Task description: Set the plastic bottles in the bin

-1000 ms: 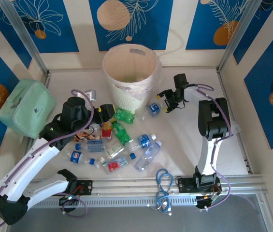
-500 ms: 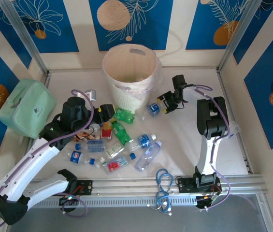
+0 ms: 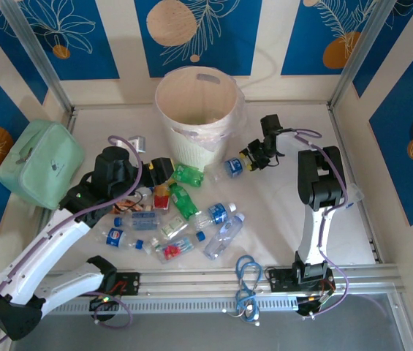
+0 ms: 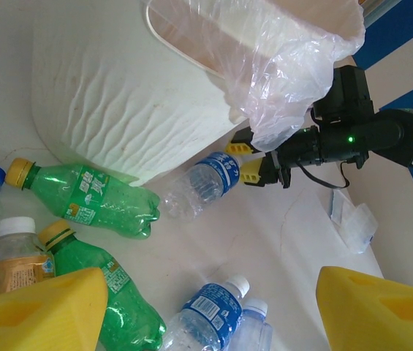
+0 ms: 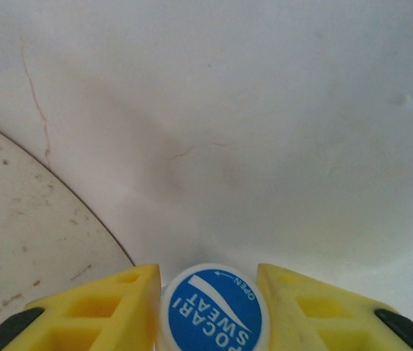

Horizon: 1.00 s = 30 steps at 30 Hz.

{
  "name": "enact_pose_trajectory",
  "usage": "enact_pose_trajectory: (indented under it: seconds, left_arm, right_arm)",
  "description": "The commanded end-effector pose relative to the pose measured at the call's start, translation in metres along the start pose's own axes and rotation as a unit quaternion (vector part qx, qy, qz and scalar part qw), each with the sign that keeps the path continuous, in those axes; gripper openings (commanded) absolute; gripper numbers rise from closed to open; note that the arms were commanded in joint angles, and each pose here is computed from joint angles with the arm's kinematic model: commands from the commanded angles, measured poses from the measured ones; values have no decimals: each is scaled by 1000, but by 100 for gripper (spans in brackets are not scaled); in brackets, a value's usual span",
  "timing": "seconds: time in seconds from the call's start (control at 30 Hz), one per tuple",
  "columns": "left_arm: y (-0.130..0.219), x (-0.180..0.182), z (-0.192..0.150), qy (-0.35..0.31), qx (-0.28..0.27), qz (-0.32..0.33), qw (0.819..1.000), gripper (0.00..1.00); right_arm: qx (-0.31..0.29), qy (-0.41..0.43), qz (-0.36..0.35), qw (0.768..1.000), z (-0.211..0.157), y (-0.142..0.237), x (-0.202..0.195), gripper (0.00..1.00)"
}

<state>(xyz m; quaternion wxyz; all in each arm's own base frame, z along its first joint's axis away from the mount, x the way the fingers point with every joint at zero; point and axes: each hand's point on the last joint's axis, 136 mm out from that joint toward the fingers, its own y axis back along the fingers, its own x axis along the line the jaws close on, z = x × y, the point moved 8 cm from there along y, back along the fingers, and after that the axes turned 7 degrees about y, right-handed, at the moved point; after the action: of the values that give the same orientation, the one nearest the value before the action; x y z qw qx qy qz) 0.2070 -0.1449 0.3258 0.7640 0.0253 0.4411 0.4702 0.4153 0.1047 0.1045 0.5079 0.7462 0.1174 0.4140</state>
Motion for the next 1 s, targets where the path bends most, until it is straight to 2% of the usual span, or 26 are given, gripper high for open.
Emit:
enact_pose_trajectory:
  seconds: [0.0, 0.23, 0.43, 0.83, 0.97]
  left_arm:
    - [2, -3, 3, 2, -9, -13, 1000, 75]
    - [3, -6, 6, -5, -12, -14, 1000, 76]
    - [3, -16, 11, -3, -10, -40, 999, 78]
    - [-5, -54, 22, -46, 37, -143, 988, 89]
    - [-16, -59, 22, -37, 57, -153, 986, 93]
  right_arm:
    - [-6, 5, 20, 1000, -5, 19, -1, 37]
    - [-29, 24, 49, 998, -17, 51, -8, 34]
    - [-61, 47, 64, 995, -42, 84, -24, 32]
    - [-158, 145, 125, 969, -115, 198, -38, 32]
    - [-167, 155, 160, 960, -132, 222, -38, 32]
